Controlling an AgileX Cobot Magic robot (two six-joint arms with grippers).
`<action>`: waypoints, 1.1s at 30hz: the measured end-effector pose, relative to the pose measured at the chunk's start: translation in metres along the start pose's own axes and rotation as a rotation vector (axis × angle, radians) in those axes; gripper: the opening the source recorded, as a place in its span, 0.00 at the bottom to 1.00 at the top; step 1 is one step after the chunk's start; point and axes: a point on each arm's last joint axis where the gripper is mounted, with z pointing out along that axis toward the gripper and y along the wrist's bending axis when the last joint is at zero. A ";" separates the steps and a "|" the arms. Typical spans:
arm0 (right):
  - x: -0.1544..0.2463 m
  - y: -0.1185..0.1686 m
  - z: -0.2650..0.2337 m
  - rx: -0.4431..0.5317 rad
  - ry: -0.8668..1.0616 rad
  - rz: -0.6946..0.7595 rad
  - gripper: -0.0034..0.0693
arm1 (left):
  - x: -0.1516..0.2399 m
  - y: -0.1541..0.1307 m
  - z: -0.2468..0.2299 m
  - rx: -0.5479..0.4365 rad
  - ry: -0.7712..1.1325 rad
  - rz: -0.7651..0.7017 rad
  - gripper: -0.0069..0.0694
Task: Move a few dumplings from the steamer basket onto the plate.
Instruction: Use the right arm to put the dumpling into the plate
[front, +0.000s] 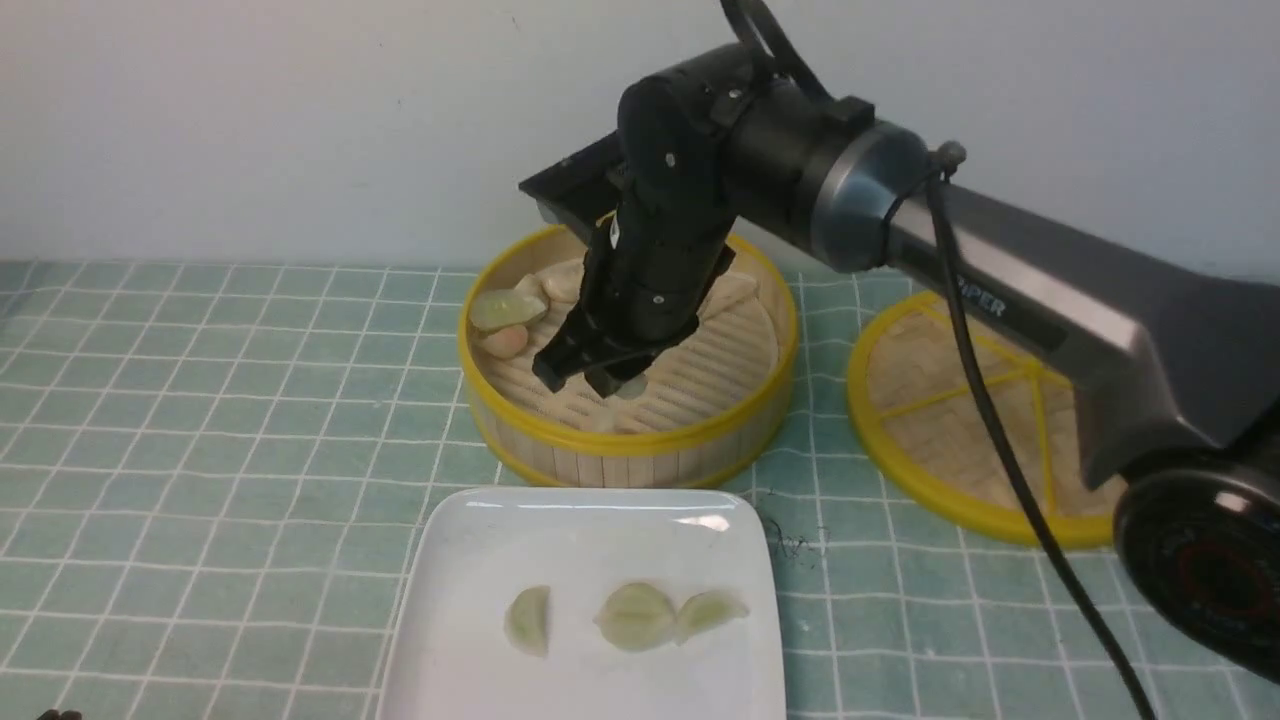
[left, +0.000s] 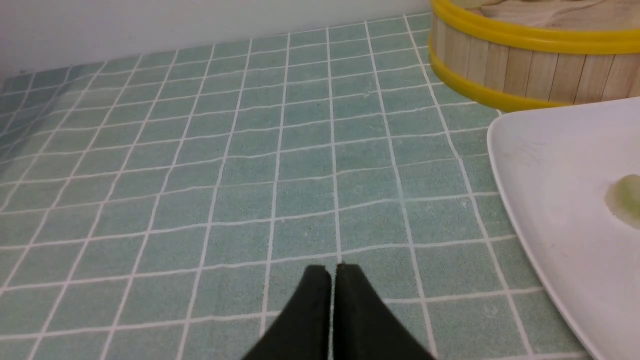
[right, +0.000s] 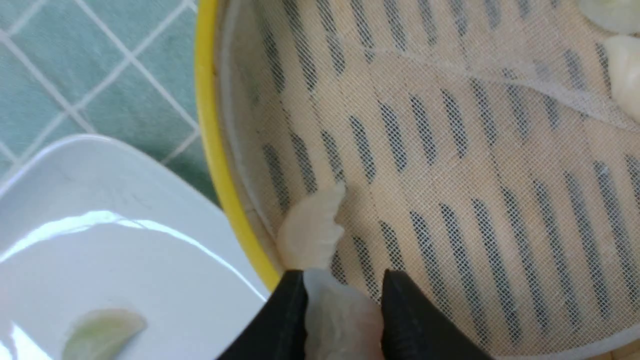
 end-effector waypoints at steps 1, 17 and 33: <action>-0.001 0.001 -0.005 -0.008 -0.011 0.003 0.28 | 0.000 0.000 0.000 0.000 0.000 0.000 0.08; 0.024 0.051 -0.047 -0.131 0.016 -0.027 0.28 | 0.000 0.000 0.000 0.000 0.000 0.000 0.08; 0.087 0.101 0.033 -0.162 0.330 -0.096 0.40 | 0.000 0.000 0.000 0.000 0.000 0.000 0.08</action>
